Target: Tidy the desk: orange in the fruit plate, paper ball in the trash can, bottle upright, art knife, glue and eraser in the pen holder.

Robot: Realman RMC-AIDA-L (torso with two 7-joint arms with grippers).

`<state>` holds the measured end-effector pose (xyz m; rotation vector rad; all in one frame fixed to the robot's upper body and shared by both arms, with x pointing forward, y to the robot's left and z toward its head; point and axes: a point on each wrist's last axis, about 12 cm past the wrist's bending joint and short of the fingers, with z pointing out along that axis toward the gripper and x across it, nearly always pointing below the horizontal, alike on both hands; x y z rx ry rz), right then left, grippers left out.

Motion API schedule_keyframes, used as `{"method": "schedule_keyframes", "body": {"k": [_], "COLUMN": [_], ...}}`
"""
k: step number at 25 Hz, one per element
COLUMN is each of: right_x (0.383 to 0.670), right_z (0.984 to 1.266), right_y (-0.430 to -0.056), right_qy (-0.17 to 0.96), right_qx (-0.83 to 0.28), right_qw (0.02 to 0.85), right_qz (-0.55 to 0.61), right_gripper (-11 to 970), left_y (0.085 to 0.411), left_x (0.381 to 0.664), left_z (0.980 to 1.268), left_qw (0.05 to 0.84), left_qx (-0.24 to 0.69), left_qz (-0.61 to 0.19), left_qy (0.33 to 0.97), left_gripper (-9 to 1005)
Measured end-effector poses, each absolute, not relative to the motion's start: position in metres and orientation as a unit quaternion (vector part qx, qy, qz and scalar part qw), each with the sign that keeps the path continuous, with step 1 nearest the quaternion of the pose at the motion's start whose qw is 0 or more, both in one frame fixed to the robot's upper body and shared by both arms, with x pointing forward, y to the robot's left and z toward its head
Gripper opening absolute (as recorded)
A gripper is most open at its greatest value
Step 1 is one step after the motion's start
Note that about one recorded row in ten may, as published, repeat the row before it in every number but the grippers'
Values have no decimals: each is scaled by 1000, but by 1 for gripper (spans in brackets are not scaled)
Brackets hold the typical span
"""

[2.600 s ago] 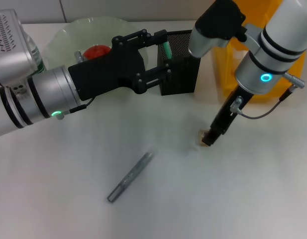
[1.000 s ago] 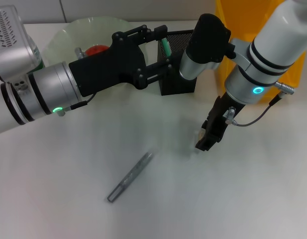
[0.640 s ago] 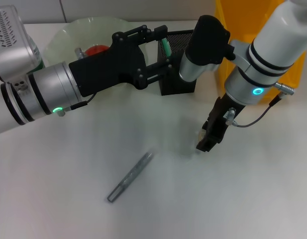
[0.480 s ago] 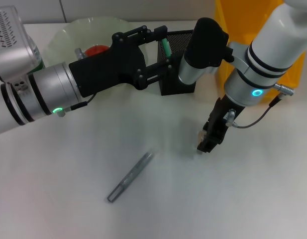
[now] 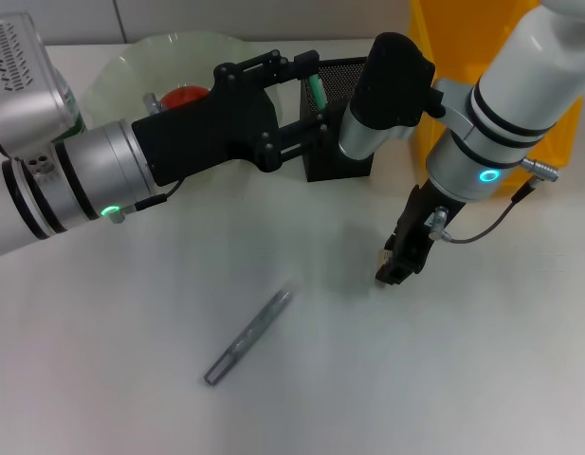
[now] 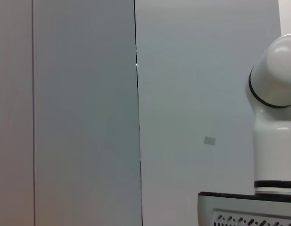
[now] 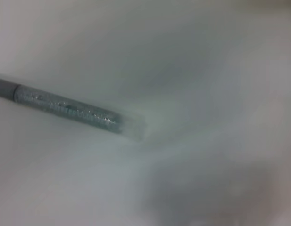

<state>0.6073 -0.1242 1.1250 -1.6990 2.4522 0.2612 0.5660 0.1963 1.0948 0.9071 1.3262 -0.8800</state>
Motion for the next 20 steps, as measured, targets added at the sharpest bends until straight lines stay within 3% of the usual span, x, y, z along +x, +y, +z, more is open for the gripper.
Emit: {"method": "schedule_keyframes", "body": {"k": [7, 11, 17, 20], "right_x": [607, 608, 600, 591], "right_z": [1125, 1132, 1154, 1166], "right_y": [-124, -126, -138, -164], "right_qy": [818, 822, 825, 829], "right_qx": [-563, -552, -516, -464], "right_qw": [74, 98, 180, 258], "right_qz": [87, 97, 142, 176], "right_gripper": [415, 414, 402, 402], "left_y": [196, 195, 197, 196], "left_x": [567, 567, 568, 568], "left_z": [1096, 1096, 1097, 1098], "left_qw": [610, 610, 616, 619], "left_qx": [393, 392, 382, 381], "left_qz": [-381, -382, -382, -383], "left_qy": [573, 573, 572, 570], "left_gripper": [619, 619, 619, 619]}}
